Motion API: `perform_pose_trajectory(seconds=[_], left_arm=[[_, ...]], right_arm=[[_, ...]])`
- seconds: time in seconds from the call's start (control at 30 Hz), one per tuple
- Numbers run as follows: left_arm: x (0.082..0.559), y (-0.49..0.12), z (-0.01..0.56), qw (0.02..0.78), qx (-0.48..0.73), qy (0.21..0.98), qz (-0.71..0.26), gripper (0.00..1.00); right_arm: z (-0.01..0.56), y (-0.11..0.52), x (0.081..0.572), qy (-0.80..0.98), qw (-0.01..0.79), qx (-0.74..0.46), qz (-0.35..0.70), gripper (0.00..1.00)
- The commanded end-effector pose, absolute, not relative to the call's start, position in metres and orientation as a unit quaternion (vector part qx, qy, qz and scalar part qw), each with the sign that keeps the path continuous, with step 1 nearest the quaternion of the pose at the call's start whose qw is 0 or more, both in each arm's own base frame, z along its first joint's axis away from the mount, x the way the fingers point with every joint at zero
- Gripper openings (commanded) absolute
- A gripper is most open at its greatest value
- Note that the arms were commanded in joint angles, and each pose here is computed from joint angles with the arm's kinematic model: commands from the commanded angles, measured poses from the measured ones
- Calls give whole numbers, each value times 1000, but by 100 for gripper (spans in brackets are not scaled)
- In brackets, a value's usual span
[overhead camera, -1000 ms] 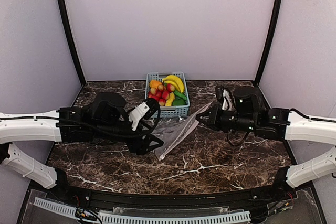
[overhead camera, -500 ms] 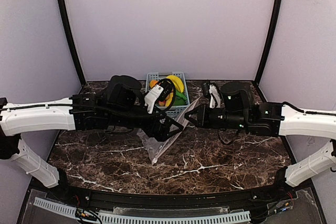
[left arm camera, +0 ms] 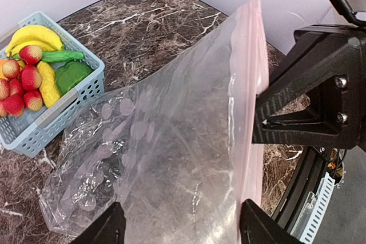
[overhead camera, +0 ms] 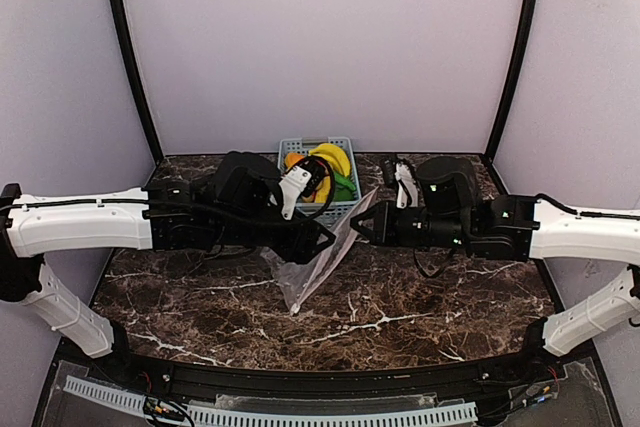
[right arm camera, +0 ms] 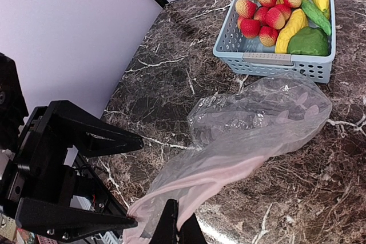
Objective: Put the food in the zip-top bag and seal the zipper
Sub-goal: Adjust the zipper food storage bag at the center of the board.
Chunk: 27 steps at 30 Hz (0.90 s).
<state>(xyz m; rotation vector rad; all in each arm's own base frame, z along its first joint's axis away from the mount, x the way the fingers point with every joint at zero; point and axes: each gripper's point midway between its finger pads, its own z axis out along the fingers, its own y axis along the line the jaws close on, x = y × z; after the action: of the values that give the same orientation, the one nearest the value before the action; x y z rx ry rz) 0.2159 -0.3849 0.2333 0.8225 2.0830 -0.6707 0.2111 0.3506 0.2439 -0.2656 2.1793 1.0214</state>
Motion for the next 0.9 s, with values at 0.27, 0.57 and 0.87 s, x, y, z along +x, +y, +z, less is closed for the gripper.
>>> perform_pose_trajectory(seconds=[0.27,0.57,0.87], left_arm=[[218,-386,236,398,342,815,-246,45],[219,-402,226,380,358,816,-249,47],[240,-382,221,404,330,835,-174,27]], right_arm=[[242,351,213,851,356,-103,372,0],[238,353,214,859,355,-105,354,0],[233,344,216,865,359,-89,338,0]])
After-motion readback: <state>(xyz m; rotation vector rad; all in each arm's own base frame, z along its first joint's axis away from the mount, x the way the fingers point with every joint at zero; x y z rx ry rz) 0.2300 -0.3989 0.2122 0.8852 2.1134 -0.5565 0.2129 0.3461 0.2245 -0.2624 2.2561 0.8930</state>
